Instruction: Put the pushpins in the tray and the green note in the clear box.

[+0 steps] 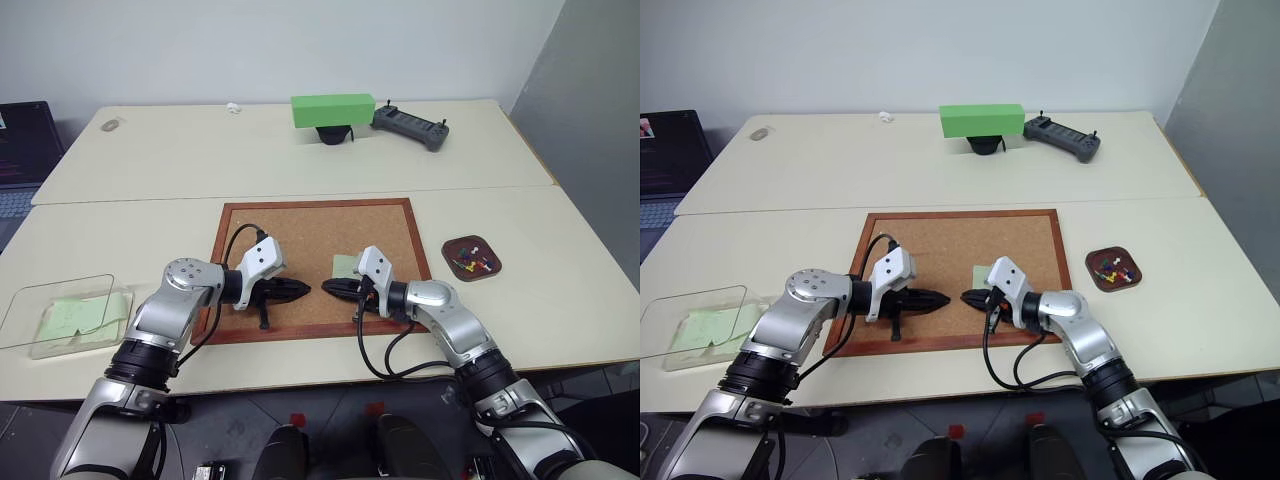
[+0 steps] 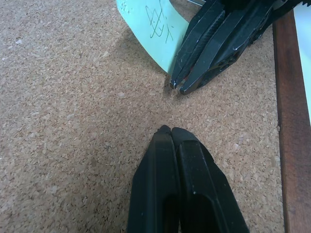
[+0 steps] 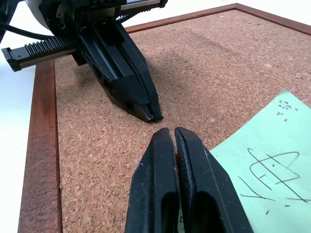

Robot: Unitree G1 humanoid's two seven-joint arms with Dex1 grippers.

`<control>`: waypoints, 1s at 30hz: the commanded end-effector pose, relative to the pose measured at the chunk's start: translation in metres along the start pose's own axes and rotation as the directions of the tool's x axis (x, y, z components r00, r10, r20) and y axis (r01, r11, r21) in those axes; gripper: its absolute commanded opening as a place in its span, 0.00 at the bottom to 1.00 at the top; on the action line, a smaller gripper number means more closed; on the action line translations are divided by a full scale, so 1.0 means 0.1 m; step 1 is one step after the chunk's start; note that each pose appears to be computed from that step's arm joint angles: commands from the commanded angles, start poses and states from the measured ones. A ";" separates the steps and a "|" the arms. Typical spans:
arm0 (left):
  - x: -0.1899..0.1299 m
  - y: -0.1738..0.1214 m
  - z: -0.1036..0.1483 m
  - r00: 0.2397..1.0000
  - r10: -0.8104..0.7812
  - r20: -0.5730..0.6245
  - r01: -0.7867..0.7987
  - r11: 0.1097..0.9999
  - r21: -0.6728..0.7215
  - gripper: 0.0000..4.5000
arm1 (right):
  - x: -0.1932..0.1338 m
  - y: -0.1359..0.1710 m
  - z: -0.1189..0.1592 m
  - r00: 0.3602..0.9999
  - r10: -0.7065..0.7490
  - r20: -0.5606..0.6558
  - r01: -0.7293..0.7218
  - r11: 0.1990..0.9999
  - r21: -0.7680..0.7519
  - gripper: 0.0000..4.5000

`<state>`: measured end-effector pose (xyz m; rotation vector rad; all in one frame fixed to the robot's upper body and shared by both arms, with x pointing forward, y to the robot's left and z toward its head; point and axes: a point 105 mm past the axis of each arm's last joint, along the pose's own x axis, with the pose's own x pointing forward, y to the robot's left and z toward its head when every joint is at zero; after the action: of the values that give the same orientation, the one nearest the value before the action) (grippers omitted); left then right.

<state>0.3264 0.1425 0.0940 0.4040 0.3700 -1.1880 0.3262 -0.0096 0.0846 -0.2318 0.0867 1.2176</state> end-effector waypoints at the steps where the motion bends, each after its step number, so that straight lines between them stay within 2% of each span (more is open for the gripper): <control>1: 0.01 -0.01 -0.08 0.999 -0.002 -0.032 0.002 1.000 -0.020 0.00 | -0.08 -0.04 0.30 0.998 -0.001 0.064 0.007 0.995 -0.095 0.02; 5: 0.02 -0.01 -0.10 0.999 -0.001 -0.034 0.000 1.000 -0.022 0.00 | -0.16 -0.04 0.50 0.995 -0.005 0.099 0.018 0.992 -0.124 0.02; 13: 0.06 -0.01 -0.08 1.000 0.001 -0.024 -0.001 1.000 -0.008 0.00 | -0.26 -0.11 0.60 0.994 -0.038 0.104 0.053 0.988 -0.145 0.02; 19: 0.03 0.09 0.12 0.997 0.030 0.074 -0.025 0.998 -0.061 0.00 | -0.32 -0.14 0.72 0.991 -0.058 0.120 0.079 0.981 -0.178 0.02; 23: -0.05 0.16 0.31 0.985 0.049 0.165 -0.022 0.987 -0.158 0.15 | -0.37 -0.15 0.77 0.991 -0.063 0.120 0.087 0.975 -0.206 0.00; 27: -0.09 0.18 0.46 0.974 0.054 0.219 -0.011 0.982 -0.190 0.33 | -0.41 -0.19 0.79 0.990 -0.081 0.119 0.105 0.971 -0.213 0.00; 30: -0.17 0.17 0.70 0.944 0.060 0.323 0.019 0.972 -0.236 0.45 | -0.48 -0.32 0.90 0.979 -0.141 0.148 0.170 0.964 -0.203 0.00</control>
<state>0.3423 0.1331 0.1309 0.0651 0.3165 -1.1325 0.3292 -0.0392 0.1529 -0.3443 -0.0757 1.1282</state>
